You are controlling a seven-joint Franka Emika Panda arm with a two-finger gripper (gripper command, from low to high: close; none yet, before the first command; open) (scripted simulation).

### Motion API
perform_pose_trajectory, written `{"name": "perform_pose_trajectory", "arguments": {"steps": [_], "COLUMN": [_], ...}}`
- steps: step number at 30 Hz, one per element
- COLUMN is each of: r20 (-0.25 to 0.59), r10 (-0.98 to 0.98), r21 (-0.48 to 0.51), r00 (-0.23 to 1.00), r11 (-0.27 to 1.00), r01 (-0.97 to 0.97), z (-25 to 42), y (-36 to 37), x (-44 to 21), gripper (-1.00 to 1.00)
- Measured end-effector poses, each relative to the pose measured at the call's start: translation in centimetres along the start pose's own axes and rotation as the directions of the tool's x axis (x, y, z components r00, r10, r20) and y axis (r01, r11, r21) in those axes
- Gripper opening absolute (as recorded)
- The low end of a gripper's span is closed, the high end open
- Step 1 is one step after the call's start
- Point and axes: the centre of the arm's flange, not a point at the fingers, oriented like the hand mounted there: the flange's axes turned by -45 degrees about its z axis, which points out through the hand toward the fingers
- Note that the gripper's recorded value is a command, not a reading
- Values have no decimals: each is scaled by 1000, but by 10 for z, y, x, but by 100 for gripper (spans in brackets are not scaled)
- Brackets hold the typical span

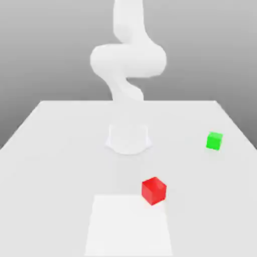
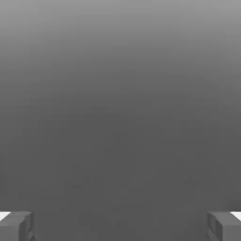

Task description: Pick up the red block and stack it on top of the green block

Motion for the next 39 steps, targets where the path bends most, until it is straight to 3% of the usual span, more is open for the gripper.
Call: {"name": "perform_pose_trajectory", "arguments": {"steps": [9,18,24,25,39], "r20": [309,555,568,569,569], "r10": [-231,-482,-501,-501,-501], "r21": [115,321,340,340,340], "r00": [923,678,653,653,652], "r11": [972,876,865,865,865], "r01": [205,361,368,368,369], "z": [192,307,346,348,312], "y": [-41,-71,-72,-72,-72], "x": [-122,-333,-381,-385,-351], "gripper": [0,0,0,-100,-100]}}
